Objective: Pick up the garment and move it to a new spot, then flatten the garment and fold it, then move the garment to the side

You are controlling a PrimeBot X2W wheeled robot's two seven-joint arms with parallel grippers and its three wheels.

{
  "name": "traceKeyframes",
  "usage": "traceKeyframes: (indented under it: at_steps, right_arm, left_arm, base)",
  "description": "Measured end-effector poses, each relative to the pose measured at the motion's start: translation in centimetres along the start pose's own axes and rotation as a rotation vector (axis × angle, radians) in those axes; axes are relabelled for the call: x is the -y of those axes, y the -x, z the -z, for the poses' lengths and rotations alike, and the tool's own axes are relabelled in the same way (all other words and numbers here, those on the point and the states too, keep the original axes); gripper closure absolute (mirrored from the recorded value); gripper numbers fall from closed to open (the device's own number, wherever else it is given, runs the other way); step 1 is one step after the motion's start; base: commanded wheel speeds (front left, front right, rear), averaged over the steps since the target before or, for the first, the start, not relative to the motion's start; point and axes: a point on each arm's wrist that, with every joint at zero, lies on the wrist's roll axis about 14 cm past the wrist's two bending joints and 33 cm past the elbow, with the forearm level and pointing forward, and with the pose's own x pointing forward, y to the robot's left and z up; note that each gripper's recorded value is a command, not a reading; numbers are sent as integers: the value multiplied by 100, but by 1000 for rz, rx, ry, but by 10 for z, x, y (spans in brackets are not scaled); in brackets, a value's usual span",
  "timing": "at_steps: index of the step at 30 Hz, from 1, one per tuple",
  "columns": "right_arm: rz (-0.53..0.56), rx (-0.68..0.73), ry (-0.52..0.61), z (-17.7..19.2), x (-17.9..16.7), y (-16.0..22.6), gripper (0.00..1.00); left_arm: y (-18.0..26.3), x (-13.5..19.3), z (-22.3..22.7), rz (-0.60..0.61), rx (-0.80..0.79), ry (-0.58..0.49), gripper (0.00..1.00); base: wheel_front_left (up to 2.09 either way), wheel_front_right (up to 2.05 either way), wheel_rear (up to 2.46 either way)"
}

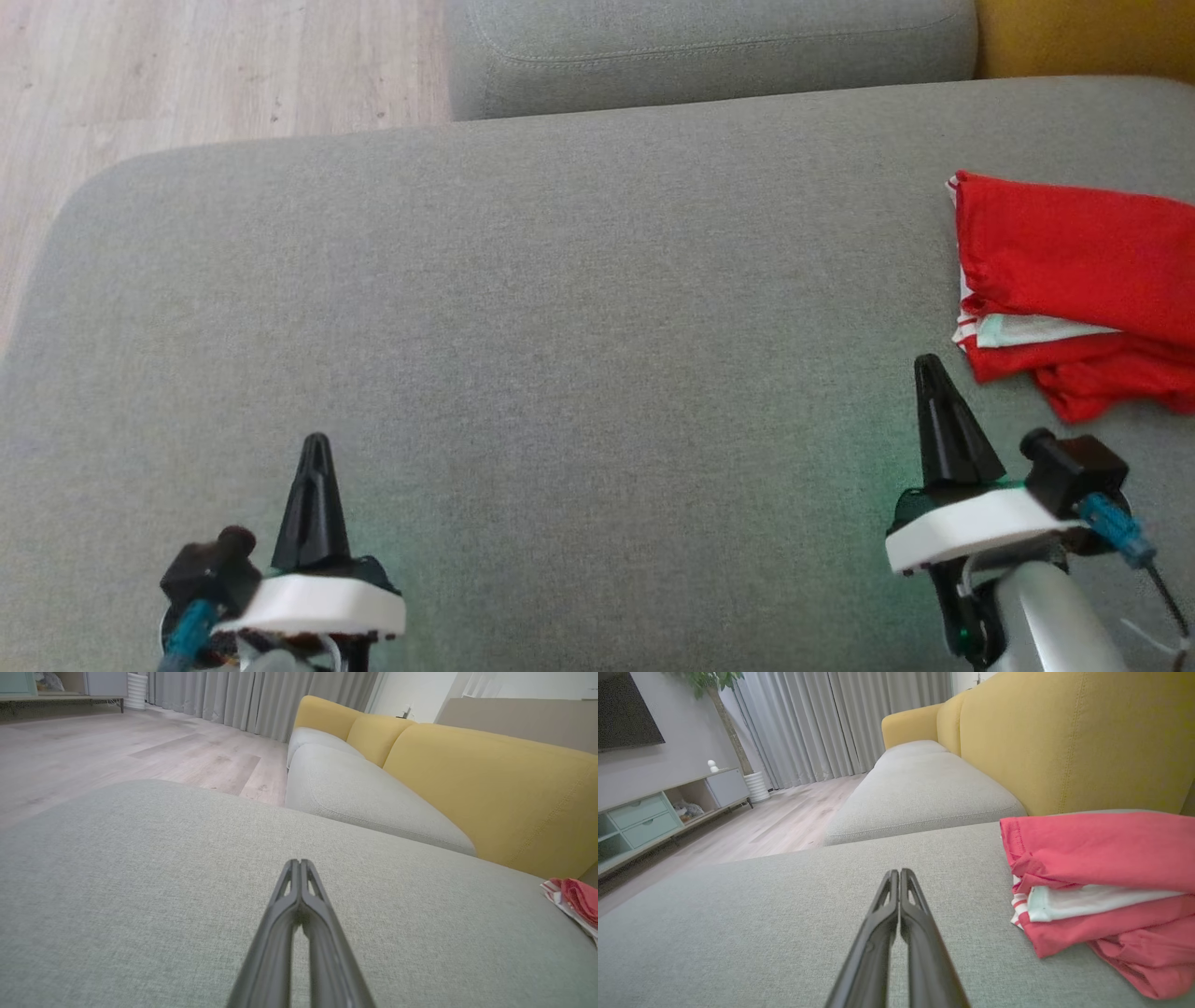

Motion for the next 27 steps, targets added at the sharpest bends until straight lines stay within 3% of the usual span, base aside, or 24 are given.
traceKeyframes:
  at_steps: [27]
  right_arm:
    - [76, 14, -319, -6, 14, -1, 100]
  left_arm:
    - [1, -13, -4, -60, -18, 279, 100]
  base:
    - [0, 0, 0]
